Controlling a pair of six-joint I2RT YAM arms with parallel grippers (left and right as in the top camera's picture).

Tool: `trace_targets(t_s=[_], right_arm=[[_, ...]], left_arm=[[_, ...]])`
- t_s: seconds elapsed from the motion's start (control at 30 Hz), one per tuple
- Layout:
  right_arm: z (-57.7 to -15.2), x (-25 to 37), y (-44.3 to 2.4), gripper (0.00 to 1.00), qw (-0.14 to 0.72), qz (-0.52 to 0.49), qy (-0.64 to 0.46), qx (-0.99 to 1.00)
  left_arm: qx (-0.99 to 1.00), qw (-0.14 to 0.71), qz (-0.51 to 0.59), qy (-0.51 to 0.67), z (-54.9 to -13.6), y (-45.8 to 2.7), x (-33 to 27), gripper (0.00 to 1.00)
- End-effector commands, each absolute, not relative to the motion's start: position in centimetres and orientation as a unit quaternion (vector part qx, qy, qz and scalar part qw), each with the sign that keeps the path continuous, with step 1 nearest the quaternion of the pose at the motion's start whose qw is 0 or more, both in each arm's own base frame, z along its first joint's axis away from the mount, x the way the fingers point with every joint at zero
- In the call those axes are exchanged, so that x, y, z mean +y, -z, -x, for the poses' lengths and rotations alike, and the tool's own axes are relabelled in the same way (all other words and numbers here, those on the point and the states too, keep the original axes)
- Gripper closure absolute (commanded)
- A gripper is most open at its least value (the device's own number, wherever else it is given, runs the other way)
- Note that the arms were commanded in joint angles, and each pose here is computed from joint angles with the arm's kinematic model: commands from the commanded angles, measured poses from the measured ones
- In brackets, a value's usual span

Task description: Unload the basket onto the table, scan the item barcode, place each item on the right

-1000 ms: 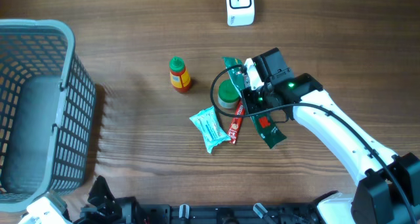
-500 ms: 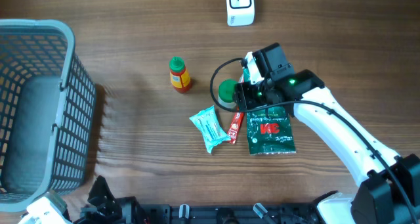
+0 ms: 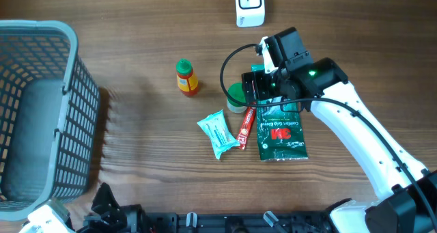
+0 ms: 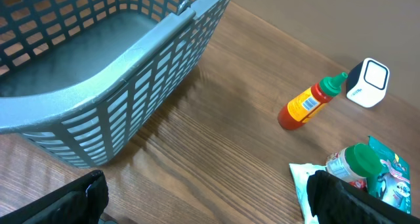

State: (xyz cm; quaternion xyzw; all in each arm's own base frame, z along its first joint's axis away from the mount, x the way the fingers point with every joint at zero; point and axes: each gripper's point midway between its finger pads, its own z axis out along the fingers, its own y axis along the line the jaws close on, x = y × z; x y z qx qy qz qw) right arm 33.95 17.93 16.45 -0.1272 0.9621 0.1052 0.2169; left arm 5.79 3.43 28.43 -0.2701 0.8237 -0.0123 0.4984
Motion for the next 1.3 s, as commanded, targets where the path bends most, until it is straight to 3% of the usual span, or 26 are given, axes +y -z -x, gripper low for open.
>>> trace_targets(t_s=[0.0,0.1,0.4,0.57,0.93,1.27], right_arm=[[-34.8,16.6,-16.8,0.00,0.232,0.107,-0.062,0.965],[-34.3,12.6,-15.9,0.00,0.226,0.009,0.026,0.974],[-33.2,11.5,-14.0,0.00,0.189,-0.070,0.039,0.979],[-32.7,11.2,-8.7,0.00,0.113,-0.041,0.083,0.989],[-32.9,13.1,-2.6,0.00,0.054,0.007,0.082,0.995],[-31.5,18.1,-2.5,0.00,0.064,0.053,0.048,0.995]], left_arm=[[0.823,0.504,0.262,0.011,-5.6,-28.6,3.3,0.00],[0.823,0.504,0.262,0.010,-5.6,-28.6,3.3,0.00],[0.823,0.504,0.262,0.010,-5.6,-28.6,3.3,0.00],[0.823,0.504,0.262,0.010,-5.6,-28.6,3.3,0.00],[0.823,0.504,0.262,0.010,-5.6,-28.6,3.3,0.00],[0.823,0.504,0.262,0.010,-5.6,-28.6,3.3,0.00]])
